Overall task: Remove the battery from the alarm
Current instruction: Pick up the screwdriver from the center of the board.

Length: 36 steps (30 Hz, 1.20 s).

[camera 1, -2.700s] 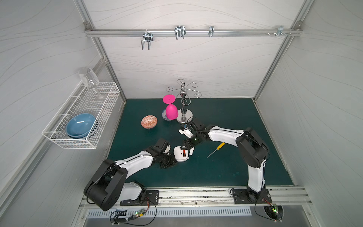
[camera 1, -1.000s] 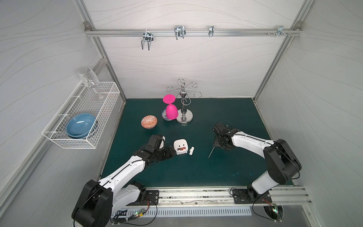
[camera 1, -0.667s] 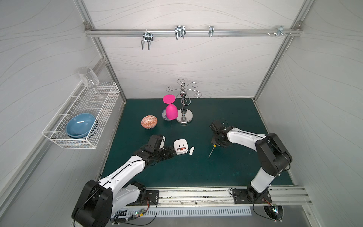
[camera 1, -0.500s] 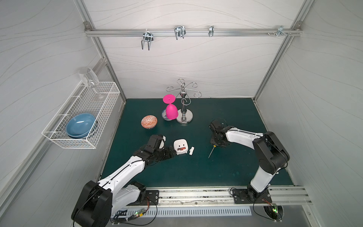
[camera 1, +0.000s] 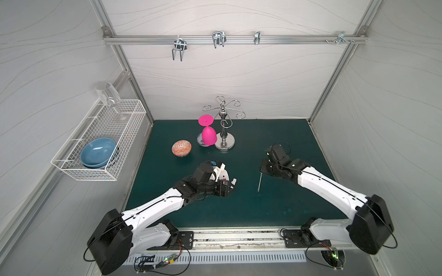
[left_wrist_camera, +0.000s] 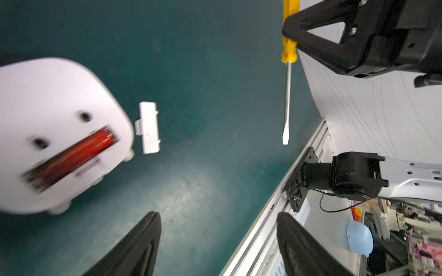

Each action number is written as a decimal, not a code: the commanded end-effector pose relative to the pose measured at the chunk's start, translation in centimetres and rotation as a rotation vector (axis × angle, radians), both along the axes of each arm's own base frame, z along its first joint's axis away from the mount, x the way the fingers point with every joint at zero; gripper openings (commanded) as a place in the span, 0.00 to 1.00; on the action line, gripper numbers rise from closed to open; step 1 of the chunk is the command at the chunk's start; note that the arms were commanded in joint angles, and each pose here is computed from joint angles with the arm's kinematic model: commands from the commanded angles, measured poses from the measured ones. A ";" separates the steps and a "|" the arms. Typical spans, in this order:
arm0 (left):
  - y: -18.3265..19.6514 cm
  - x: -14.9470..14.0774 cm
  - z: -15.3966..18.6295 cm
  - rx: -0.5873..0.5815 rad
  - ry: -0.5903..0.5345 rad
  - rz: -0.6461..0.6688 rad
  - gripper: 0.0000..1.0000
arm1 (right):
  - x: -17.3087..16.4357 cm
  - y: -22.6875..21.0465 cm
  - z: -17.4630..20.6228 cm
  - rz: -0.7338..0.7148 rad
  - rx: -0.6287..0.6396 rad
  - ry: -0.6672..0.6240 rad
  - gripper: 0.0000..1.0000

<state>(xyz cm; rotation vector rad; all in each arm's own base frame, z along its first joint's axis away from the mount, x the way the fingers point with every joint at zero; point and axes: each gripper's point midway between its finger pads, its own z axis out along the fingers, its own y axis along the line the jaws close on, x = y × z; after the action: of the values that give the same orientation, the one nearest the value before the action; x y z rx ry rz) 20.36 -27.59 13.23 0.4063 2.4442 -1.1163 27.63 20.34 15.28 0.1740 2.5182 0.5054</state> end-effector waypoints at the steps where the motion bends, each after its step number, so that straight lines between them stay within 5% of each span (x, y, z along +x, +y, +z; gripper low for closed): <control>1: -4.3 1.2 3.5 -0.096 -0.113 -0.089 0.81 | -1.7 0.0 0.8 -0.011 0.007 -0.002 0.07; 7: -8.1 0.5 3.6 -0.079 -0.135 -0.178 0.78 | -3.0 1.6 2.9 0.004 0.052 -0.040 0.07; 12: -9.5 0.1 3.1 -0.081 -0.119 -0.209 0.66 | -3.9 2.9 3.6 0.033 0.099 -0.039 0.07; 20: -10.0 -0.2 3.8 -0.100 -0.142 -0.233 0.16 | -4.6 3.9 3.8 0.060 0.139 -0.025 0.08; 24: -9.6 -0.5 4.1 -0.107 -0.166 -0.239 0.02 | -5.0 3.8 4.5 0.087 0.164 -0.035 0.10; 30: -10.0 -0.9 4.6 -0.137 -0.164 -0.269 0.41 | -5.0 3.8 4.6 0.084 0.180 -0.041 0.06; 33: -10.5 -1.1 4.8 -0.159 -0.159 -0.281 0.46 | -4.9 4.1 4.4 0.090 0.181 -0.035 0.06; 36: -10.5 -1.0 4.4 -0.141 -0.156 -0.277 0.40 | -4.9 4.5 4.5 0.098 0.191 -0.031 0.06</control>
<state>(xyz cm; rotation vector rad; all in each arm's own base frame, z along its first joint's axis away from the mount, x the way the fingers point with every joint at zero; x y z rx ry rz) 19.16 -37.06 16.19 0.7495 2.2711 -1.2707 22.72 24.19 19.42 0.1173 2.4640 0.7455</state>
